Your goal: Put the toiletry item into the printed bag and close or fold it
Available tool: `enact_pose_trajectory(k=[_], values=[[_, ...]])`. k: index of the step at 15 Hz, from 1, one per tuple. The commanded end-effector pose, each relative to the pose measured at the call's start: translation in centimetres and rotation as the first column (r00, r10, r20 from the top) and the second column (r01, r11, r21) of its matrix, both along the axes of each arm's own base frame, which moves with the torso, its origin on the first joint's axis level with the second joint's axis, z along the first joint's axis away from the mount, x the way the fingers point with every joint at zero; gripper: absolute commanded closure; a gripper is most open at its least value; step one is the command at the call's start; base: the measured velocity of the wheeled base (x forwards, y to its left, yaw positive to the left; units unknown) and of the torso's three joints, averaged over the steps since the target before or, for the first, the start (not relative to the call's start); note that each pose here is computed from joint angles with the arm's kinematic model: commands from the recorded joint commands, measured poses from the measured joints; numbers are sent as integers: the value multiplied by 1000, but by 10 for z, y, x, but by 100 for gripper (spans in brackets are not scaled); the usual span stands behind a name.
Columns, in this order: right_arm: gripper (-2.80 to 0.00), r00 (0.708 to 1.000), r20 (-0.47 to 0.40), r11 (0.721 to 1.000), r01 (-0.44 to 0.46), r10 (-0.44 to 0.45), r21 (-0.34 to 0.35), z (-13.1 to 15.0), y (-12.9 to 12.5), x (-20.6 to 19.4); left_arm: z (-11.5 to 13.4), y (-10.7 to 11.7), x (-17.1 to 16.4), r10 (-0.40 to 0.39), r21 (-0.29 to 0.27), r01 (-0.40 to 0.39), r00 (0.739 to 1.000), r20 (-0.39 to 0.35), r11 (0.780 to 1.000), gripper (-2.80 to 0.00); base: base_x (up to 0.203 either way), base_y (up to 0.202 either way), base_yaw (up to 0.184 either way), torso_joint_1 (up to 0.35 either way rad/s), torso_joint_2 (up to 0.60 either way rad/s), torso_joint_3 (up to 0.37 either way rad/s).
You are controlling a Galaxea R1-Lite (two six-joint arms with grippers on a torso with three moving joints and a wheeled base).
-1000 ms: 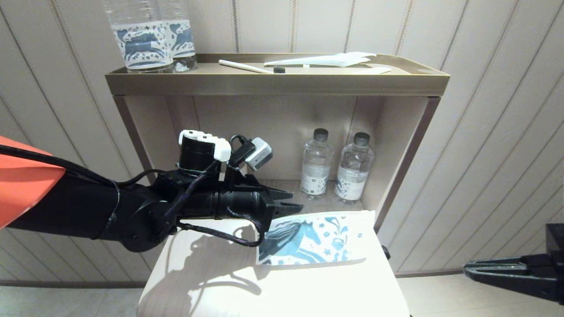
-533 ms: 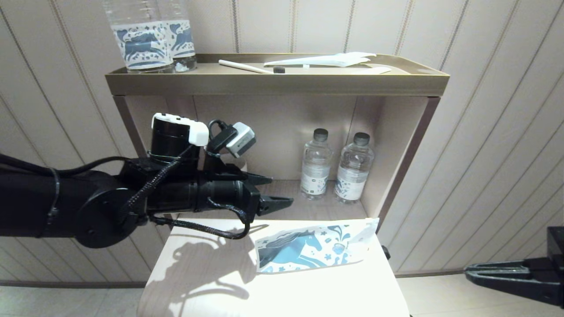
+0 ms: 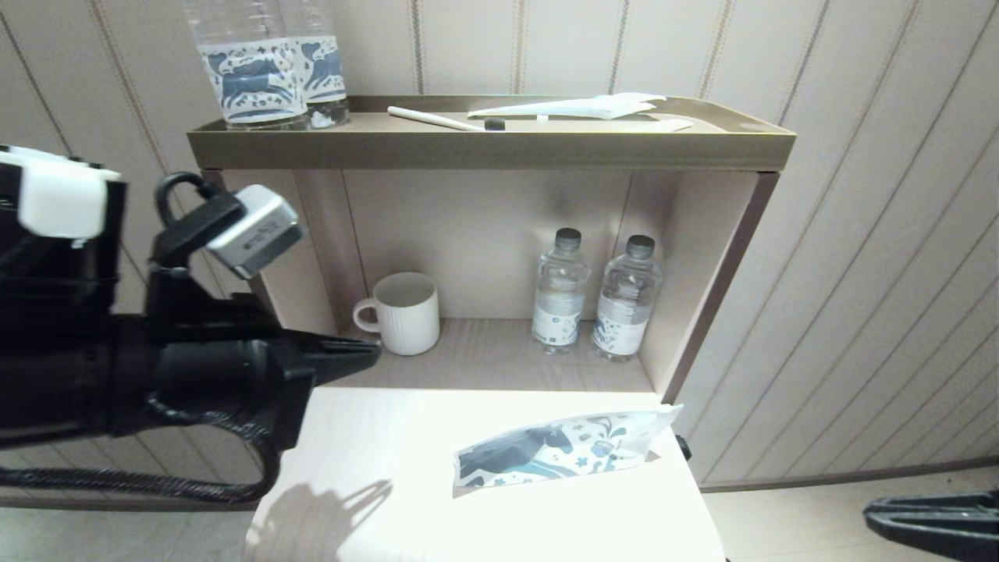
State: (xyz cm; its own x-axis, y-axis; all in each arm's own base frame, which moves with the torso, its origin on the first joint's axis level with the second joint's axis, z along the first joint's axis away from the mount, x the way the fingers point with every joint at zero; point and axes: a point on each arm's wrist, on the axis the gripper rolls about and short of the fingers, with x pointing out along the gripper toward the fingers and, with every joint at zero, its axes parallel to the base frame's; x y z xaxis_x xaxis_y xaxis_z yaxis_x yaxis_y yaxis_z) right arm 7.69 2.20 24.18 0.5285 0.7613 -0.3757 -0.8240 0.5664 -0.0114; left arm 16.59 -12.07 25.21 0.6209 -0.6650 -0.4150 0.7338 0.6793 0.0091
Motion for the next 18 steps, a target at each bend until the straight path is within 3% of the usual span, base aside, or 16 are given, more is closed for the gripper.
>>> enact_pose_trajectory(k=[1, 3, 4, 5, 6, 8, 9, 10, 11, 12, 14, 16, 18], values=[[0, 999, 47, 1000, 20, -21, 10, 5, -3, -25, 24, 39, -52, 110, -41, -107, 991, 77, 993, 0, 0, 0, 0, 0, 0, 0], [0, 998, 12, 997, 64, -65, 44, 3, -5, -52, 29, 77, -101, 294, -95, -287, 953, 71, 953, 0, 0, 0, 0, 0, 0, 0], [0, 996, -23, 994, 83, -82, 66, 1, -5, -66, 25, 96, -123, 397, -107, -389, 916, 62, 915, 0, 0, 0, 0, 0, 0, 0], [0, 994, -67, 991, 97, -91, 90, -2, -6, -81, 19, 114, -144, 505, -111, -497, 862, 56, 861, 0, 0, 0, 0, 0, 0, 0], [0, 990, -108, 988, 103, -91, 118, -5, -7, -97, 13, 128, -163, 614, -114, -607, 787, 51, 787, 0, 0, 0, 0, 0, 0, 0], [0, 984, -143, 980, 125, -102, 157, -12, -11, -128, 4, 138, -191, 797, -130, -787, 602, 55, 604, 0, 0, 0, 0, 0, 0, 0], [0, 978, -135, 972, 177, -157, 152, -19, -12, -140, -4, 140, -210, 842, -163, -826, 536, 65, 539, 0, 0, 0, 0, 0, 0, 0], [0, 967, -105, 959, 246, -233, 142, -30, -13, -152, -16, 142, -225, 859, -191, -839, 506, 75, 510, 0, 0, 0, 0, 0, 0, 0], [0, 955, -62, 944, 296, -290, 144, -41, -13, -164, -34, 143, -232, 866, -180, -847, 493, 81, 499, 0, 0, 0, 0, 0, 0, 0], [0, 943, -28, 932, 332, -332, 148, -53, -13, -174, -53, 142, -231, 881, -134, -871, 467, 74, 473, 0, 0, 0, 0, 0, 0, 0], [0, 923, -61, 915, 386, -381, 120, -82, -12, -171, -83, 139, -217, 908, -55, -907, 416, 48, 418, 0, 0, 0, 0, 0, 0, 0], [0, 904, -80, 901, 426, -421, 78, -111, -12, -158, -106, 135, -199, 930, -65, -928, 362, 68, 367, 0, 0, 0, 0, 0, 0, 0], [0, 866, 12, 864, 497, -500, 83, -133, -14, -144, -126, 134, -184, 938, -96, -937, 325, 120, 337, 0, 0, 0, 0, 0, 0, 0]])
